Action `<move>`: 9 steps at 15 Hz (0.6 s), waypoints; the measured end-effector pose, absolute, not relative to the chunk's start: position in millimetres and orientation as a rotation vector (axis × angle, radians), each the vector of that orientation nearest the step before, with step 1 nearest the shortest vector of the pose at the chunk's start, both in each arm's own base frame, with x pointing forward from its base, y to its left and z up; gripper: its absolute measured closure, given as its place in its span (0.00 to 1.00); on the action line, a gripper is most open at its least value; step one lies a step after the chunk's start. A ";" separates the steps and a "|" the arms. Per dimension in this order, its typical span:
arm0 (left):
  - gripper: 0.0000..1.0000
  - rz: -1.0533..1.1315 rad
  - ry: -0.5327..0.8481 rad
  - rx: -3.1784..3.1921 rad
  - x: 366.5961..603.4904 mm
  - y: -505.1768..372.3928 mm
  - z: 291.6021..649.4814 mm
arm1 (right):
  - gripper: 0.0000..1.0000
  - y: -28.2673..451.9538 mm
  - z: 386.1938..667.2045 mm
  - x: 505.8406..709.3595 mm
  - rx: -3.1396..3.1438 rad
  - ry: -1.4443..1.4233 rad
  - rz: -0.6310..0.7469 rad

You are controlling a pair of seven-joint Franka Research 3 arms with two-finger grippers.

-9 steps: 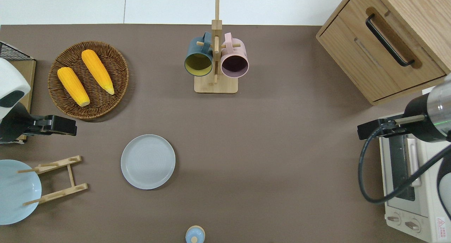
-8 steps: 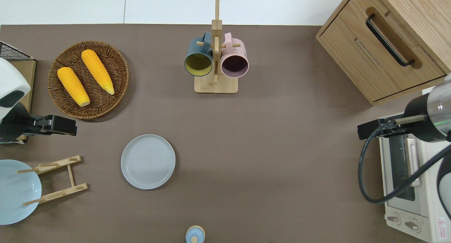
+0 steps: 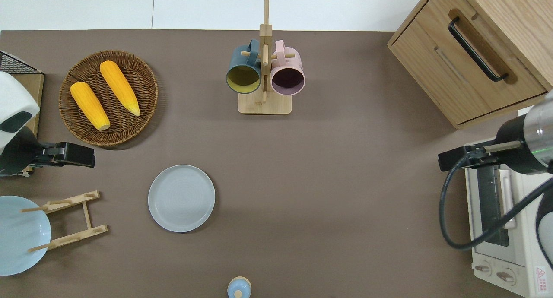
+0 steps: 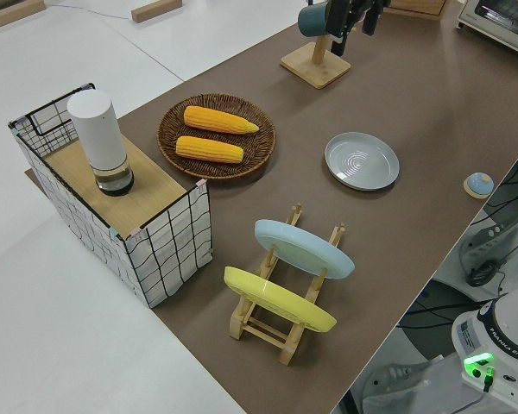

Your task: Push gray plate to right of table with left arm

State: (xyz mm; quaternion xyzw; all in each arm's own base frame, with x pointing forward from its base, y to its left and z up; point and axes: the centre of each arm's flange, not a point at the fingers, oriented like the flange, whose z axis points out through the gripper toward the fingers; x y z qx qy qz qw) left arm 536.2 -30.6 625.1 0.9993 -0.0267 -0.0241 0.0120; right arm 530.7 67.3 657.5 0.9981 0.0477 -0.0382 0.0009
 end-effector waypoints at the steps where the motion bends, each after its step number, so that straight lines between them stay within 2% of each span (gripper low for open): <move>1: 0.00 -0.076 -0.083 3.116 536.1 -30.6 625.0 | 0.01 67.3 657.5 530.7 3.134 0.150 -0.120; 9: 0.00 -0.125 -0.087 3.115 533.9 -32.2 611.4 | 0.01 67.2 657.5 530.7 3.134 0.150 -0.120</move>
